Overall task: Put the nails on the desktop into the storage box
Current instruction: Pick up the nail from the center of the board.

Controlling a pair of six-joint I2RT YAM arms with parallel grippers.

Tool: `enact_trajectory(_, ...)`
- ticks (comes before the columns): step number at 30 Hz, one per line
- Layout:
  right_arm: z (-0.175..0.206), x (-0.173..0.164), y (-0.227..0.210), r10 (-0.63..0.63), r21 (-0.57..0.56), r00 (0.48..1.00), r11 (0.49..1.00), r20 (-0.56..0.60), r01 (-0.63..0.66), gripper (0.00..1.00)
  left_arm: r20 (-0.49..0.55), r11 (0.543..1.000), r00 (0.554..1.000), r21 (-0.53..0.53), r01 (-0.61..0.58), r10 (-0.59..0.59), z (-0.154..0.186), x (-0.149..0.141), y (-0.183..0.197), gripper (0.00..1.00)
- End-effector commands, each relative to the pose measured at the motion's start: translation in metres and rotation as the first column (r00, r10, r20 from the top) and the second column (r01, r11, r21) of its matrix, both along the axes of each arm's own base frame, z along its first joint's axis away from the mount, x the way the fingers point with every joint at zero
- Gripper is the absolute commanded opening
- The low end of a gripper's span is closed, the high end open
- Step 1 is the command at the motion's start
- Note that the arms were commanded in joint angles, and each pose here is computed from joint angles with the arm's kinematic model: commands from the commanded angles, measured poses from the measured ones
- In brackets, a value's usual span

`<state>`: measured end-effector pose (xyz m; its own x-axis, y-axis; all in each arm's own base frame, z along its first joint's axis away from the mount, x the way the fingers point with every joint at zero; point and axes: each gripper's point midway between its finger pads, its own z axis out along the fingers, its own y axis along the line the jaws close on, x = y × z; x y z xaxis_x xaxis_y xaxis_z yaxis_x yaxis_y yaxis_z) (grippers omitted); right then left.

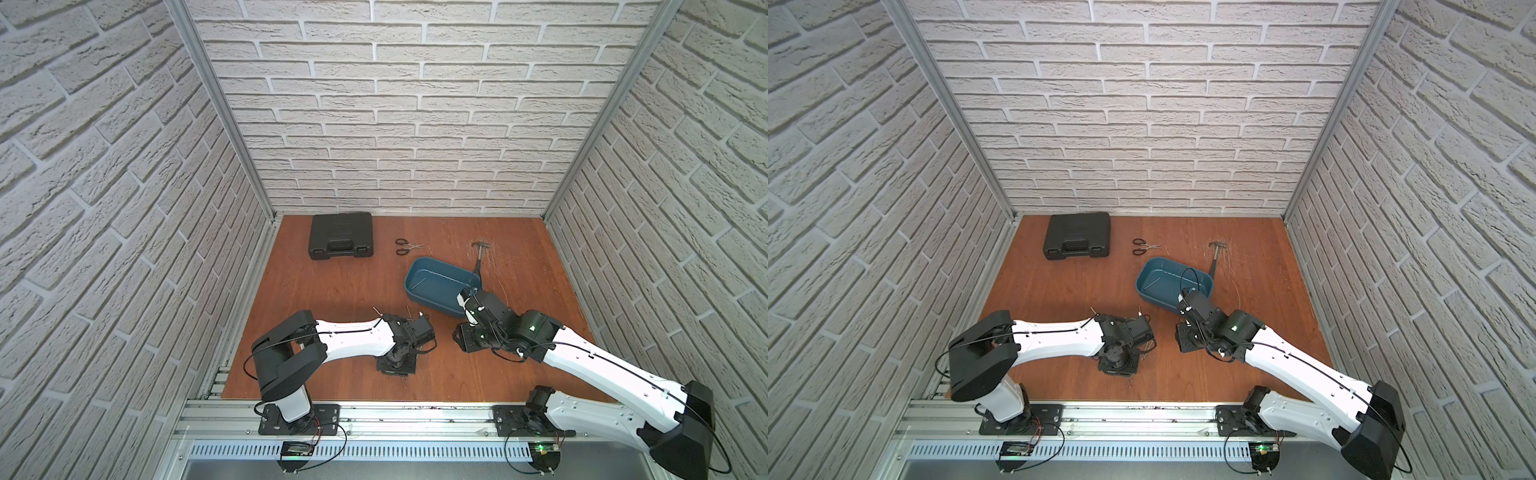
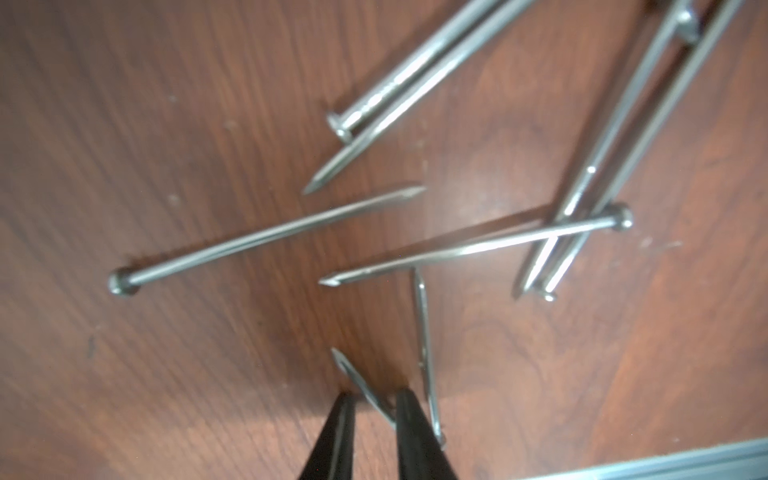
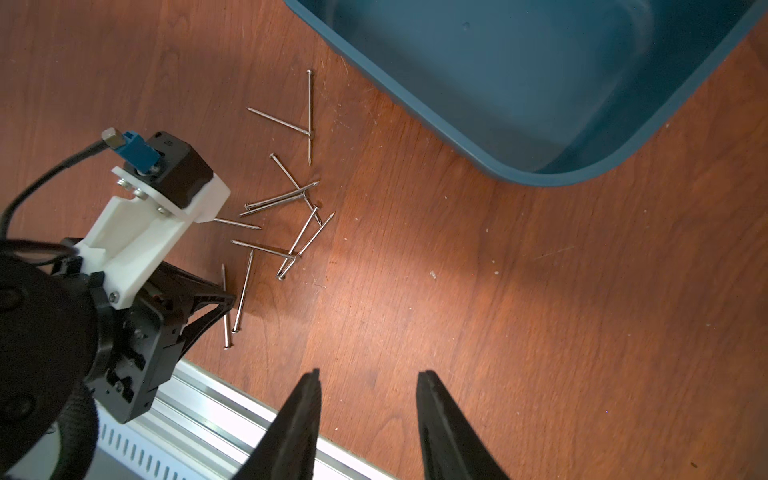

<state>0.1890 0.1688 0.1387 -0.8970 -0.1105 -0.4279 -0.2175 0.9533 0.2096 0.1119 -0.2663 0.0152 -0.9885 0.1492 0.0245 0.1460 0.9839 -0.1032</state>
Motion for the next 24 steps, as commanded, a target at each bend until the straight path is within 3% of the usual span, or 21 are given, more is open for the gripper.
enact_trajectory(1,0.001,-0.002,-0.005,-0.006,-0.013,1.0,1.0,0.02,0.006,0.42,-0.032,0.999,0.999,0.032,-0.017,0.018,-0.018,-0.01,0.011,0.18)
enact_trajectory(6,0.001,-0.002,-0.005,-0.003,-0.018,1.0,1.0,0.022,0.004,0.43,-0.022,0.999,0.999,0.042,-0.033,0.034,-0.019,-0.011,0.017,0.14)
enact_trajectory(12,-0.003,0.001,0.0,0.013,-0.025,1.0,1.0,0.008,-0.013,0.42,-0.001,0.997,0.998,0.044,-0.067,0.067,-0.016,-0.012,0.026,0.0)
enact_trajectory(24,-0.006,0.01,0.011,0.032,-0.025,0.999,0.999,0.007,-0.032,0.42,0.075,0.997,0.995,0.039,-0.07,0.067,0.017,-0.001,0.031,0.0)
